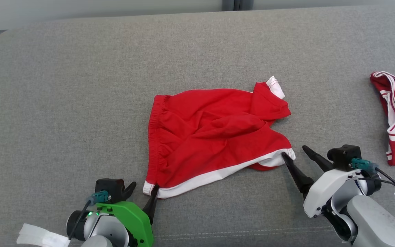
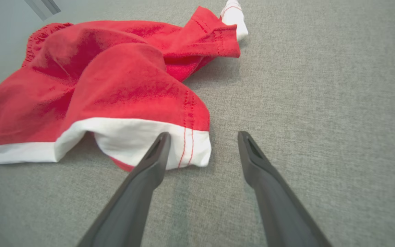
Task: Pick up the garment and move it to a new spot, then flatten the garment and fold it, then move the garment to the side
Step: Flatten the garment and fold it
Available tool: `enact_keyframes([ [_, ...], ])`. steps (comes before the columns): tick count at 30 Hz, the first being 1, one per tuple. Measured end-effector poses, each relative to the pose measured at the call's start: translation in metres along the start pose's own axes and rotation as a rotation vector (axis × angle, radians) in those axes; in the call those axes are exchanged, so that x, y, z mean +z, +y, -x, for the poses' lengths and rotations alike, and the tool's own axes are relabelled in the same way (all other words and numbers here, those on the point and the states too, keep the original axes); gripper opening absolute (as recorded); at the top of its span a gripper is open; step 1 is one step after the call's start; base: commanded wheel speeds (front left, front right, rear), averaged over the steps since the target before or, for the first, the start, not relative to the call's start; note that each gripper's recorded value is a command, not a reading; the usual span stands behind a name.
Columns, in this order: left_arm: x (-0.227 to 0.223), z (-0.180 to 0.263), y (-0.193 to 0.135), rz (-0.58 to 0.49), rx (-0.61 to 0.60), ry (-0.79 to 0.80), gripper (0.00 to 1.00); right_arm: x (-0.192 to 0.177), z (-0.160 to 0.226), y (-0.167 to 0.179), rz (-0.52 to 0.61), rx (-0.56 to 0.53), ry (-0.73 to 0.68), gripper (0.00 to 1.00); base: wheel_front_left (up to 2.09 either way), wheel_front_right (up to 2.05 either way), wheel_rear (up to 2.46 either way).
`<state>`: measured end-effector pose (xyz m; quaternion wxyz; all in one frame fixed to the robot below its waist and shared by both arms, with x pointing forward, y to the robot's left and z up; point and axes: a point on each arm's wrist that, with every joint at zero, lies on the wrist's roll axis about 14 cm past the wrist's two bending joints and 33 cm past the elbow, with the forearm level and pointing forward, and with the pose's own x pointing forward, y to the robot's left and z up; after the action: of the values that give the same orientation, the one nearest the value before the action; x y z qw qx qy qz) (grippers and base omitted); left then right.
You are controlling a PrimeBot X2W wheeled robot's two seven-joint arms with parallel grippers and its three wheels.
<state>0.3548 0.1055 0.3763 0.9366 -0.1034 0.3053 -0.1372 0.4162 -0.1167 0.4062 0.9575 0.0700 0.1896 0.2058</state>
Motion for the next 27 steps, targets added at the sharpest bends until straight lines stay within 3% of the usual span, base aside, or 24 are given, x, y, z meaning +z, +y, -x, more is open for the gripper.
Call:
enact_keyframes([
  [1,-0.002,-0.001,0.000,0.008,-0.004,0.008,0.98,-0.001,-0.002,-0.001,-0.001,0.003,0.004,1.00,0.00,0.00,0.00],
  [2,-0.004,-0.003,-0.001,0.009,-0.007,0.019,0.74,-0.003,-0.004,-0.001,-0.008,0.006,0.008,0.89,0.00,0.00,0.00],
  [3,-0.006,-0.004,-0.002,0.011,-0.017,0.028,0.33,-0.004,-0.006,-0.001,-0.011,0.008,0.009,0.44,0.00,0.00,0.00],
  [4,-0.005,-0.006,-0.003,0.014,-0.021,0.026,0.00,-0.005,-0.008,-0.001,-0.013,0.011,0.012,0.00,0.00,0.00,0.00],
  [10,0.008,-0.009,-0.005,0.024,-0.029,-0.018,0.00,-0.002,-0.012,-0.002,-0.048,0.017,-0.015,0.00,0.00,0.00,0.00],
  [17,0.046,0.000,-0.003,0.001,-0.017,-0.140,0.00,0.028,-0.004,-0.006,-0.046,0.021,-0.129,0.00,0.00,0.00,0.00],
  [22,0.049,0.007,-0.003,-0.001,-0.009,-0.148,0.00,0.060,0.011,-0.020,-0.020,-0.029,-0.260,0.00,0.00,0.00,0.00],
  [23,0.047,0.008,-0.003,0.001,-0.007,-0.142,0.00,0.068,0.015,-0.021,-0.018,-0.039,-0.294,0.18,0.00,0.00,0.00],
  [24,0.047,0.009,-0.003,0.000,-0.006,-0.141,0.00,0.074,0.020,-0.022,-0.015,-0.049,-0.321,1.00,0.00,0.00,0.00],
  [27,0.046,0.011,-0.004,0.004,-0.004,-0.140,0.00,0.098,0.034,-0.023,0.006,-0.072,-0.417,1.00,0.00,0.00,0.00],
])
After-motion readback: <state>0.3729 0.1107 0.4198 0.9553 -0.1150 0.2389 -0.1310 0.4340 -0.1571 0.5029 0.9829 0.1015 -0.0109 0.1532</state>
